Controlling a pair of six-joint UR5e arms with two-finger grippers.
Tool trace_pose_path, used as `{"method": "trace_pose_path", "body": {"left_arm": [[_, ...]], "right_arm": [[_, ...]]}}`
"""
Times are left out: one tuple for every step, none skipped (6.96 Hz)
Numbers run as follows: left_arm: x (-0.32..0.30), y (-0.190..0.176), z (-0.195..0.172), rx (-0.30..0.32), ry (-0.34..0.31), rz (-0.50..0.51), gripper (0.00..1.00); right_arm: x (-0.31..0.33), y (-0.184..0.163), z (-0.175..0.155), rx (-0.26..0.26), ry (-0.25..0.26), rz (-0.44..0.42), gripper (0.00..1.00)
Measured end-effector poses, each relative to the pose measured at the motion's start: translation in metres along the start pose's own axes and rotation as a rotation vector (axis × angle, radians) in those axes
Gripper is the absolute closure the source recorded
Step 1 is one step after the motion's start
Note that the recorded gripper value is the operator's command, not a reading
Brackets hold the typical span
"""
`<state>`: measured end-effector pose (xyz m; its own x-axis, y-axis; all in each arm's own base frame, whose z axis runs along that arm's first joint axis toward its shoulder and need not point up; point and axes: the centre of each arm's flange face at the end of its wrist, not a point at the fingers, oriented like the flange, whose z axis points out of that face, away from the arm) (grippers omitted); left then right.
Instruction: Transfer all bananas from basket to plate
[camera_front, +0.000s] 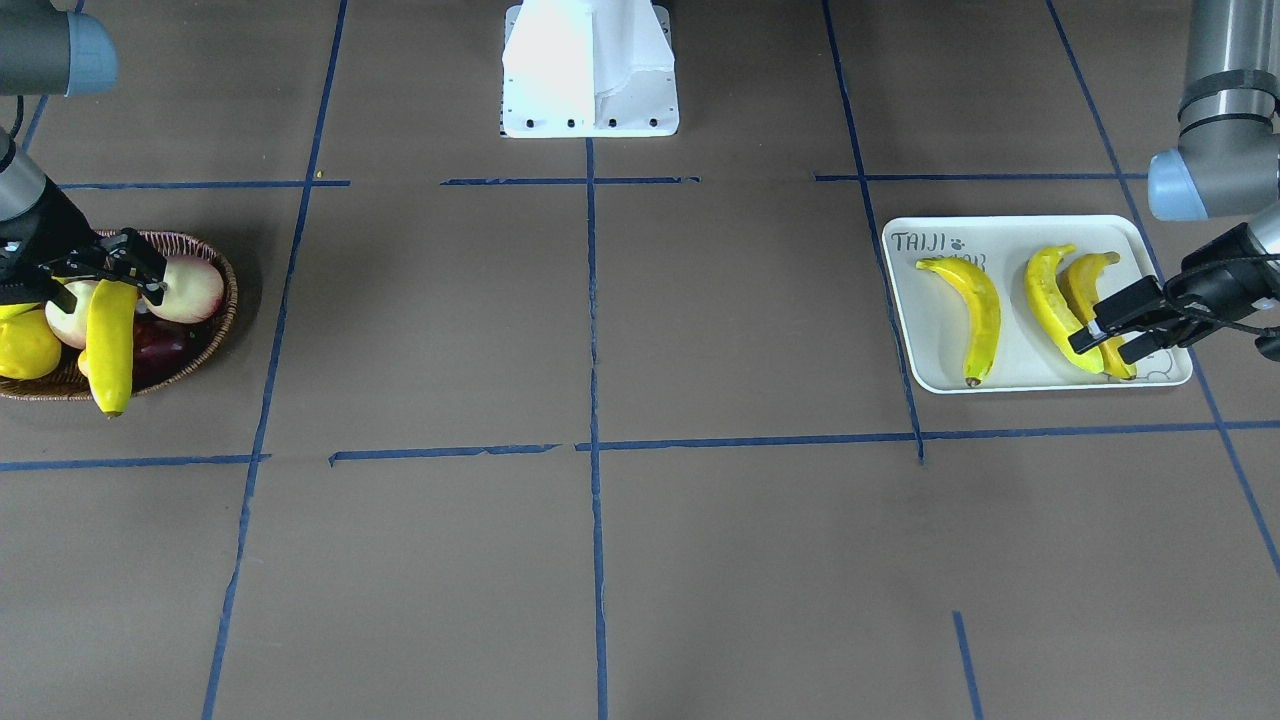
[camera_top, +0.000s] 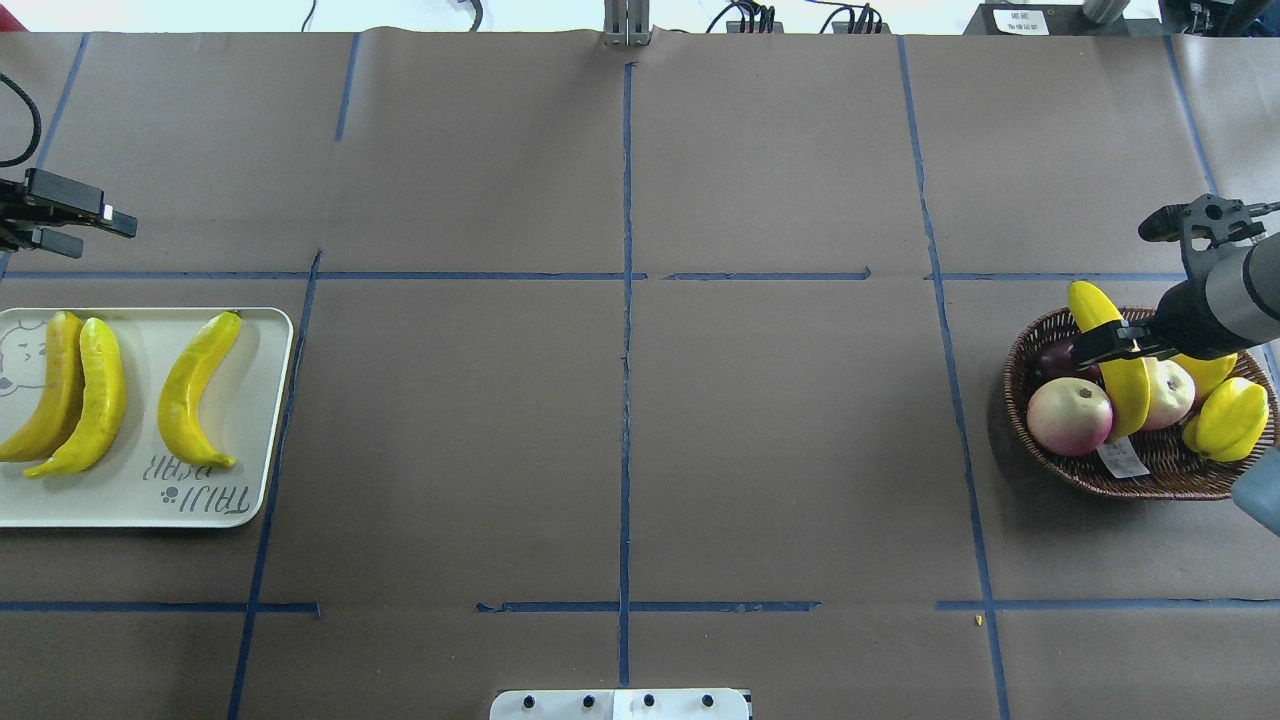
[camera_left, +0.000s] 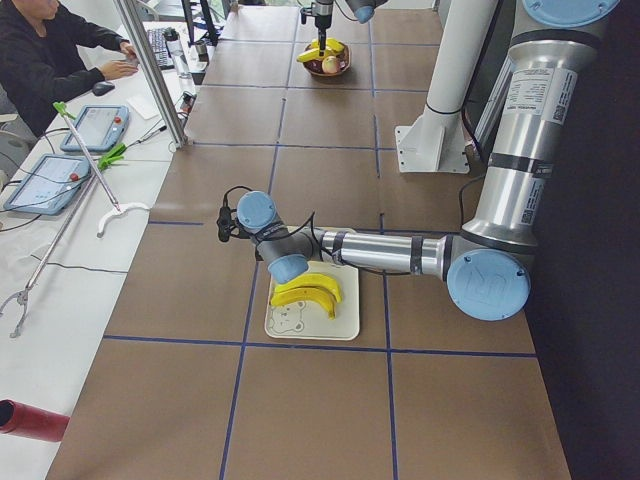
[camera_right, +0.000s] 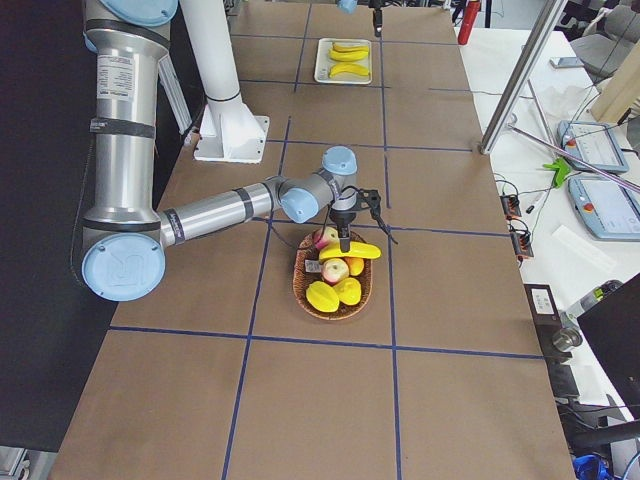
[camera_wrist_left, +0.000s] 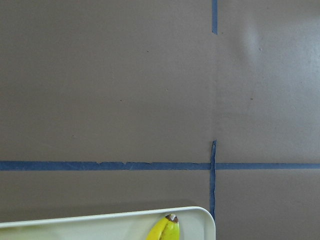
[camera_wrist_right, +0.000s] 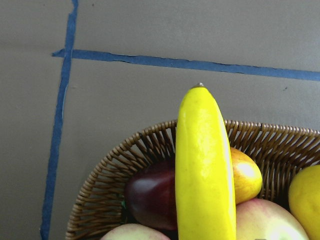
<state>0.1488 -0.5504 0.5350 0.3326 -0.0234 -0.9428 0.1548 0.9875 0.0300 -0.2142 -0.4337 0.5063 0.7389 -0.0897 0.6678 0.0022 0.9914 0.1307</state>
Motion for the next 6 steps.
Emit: {"method": "trace_pose_path", "body": {"left_arm": [[0.0011,-0.0015,0.0011,0.002,-0.001,0.001,0.00],[0.0019,-0.0026,0.0022,0.001,-0.001,0.002,0.00],[0.0021,-0.0030,0.0028,0.001,-0.001,0.002,0.00],[0.0020,-0.0030,0.0031,0.001,-0.001,0.003,0.00],[0.0023,-0.0032,0.0032,0.001,-0.001,0.004,0.00],[0.0027,-0.0034,0.0033,0.001,0.000,0.004,0.00]], "right_arm": [[0.0034,0.0012,0.0033,-0.006,0.006,-0.005,0.06],[0.0062,0.0013,0.0069,-0.011,0.013,-0.012,0.29],[0.0079,0.0016,0.0090,-0.014,0.016,-0.016,0.68],[0.0095,0.0020,0.0101,-0.016,0.019,-0.016,0.91],[0.0102,0.0020,0.0098,-0.016,0.018,-0.017,0.97],[0.0112,0.0012,0.0072,-0.011,0.016,-0.023,0.97]]}}
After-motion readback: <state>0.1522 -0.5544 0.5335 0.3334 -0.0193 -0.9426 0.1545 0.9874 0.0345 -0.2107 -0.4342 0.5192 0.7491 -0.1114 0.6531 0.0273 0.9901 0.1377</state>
